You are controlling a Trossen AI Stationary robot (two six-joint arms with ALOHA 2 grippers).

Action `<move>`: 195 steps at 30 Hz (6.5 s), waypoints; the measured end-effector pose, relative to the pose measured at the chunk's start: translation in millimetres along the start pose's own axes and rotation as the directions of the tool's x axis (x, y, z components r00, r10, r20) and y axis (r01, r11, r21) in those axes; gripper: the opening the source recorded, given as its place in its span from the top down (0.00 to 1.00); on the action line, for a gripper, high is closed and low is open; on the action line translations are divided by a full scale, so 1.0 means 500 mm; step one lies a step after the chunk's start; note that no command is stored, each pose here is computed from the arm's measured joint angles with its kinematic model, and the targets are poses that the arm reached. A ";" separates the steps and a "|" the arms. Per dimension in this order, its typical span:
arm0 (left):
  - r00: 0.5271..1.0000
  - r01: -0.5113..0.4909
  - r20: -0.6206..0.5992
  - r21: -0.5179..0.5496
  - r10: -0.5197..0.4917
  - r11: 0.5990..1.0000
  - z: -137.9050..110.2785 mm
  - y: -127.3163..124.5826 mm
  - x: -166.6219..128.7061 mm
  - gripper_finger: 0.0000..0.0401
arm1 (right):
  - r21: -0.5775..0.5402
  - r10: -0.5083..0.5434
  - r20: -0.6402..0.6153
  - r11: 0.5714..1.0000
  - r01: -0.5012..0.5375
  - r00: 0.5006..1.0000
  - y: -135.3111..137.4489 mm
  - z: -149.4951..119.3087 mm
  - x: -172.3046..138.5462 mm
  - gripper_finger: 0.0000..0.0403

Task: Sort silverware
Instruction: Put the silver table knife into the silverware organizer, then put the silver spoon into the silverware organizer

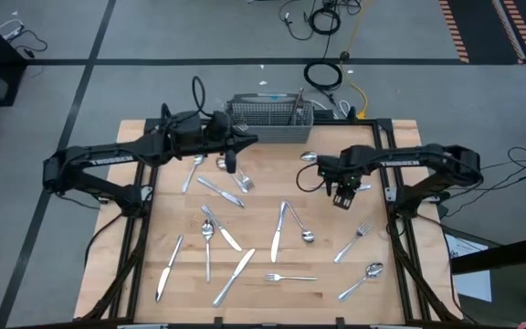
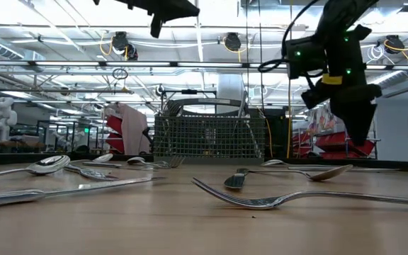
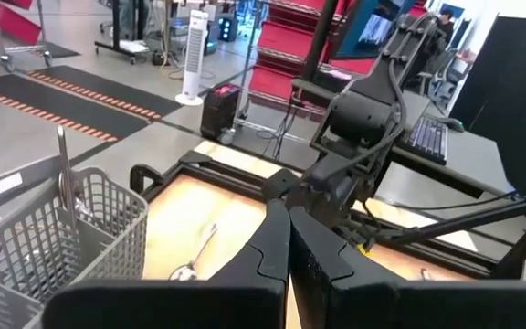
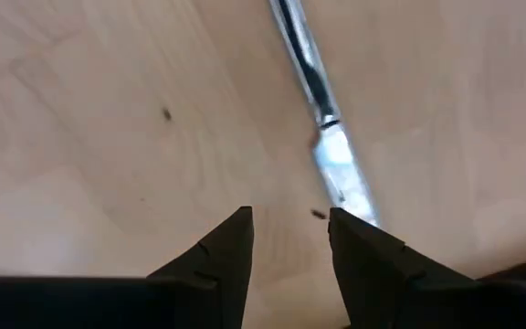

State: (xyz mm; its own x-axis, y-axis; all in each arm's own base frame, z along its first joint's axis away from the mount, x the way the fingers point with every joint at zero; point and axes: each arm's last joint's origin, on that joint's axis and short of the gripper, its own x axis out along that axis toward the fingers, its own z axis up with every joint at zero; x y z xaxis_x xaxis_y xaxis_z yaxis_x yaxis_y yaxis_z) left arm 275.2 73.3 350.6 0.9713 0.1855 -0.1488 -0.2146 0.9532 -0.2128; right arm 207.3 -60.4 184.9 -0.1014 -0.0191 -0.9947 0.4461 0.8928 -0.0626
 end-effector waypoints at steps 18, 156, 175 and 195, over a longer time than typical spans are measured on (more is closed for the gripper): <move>1.000 -0.001 -0.008 0.007 0.001 1.000 -0.005 0.001 0.008 0.98 | -0.153 -0.010 0.163 0.988 0.035 0.987 -0.014 0.050 0.007 0.44; 0.937 0.324 0.126 0.040 -0.326 0.945 0.014 -0.005 -0.166 0.98 | -0.108 0.288 0.554 0.955 -0.275 0.781 0.152 0.028 -0.293 0.84; 0.917 0.397 0.047 -0.029 -0.395 0.918 0.003 -0.011 -0.182 0.98 | 0.159 0.227 0.356 0.941 -0.298 0.907 0.281 0.093 -0.040 0.62; 0.918 0.397 -0.001 -0.056 -0.398 0.916 -0.007 -0.009 -0.181 0.98 | 0.243 0.056 0.218 0.964 -0.110 0.974 0.323 0.108 0.085 0.59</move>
State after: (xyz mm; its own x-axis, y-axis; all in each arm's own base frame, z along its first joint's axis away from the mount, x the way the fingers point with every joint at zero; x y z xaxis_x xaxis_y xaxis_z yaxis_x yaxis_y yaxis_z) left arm 188.0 51.1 361.5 0.9764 -0.2092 -0.0531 0.1832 0.9335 -0.3083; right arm 323.3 58.6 128.1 0.1202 -0.0664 -0.9905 0.6568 0.7535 0.0292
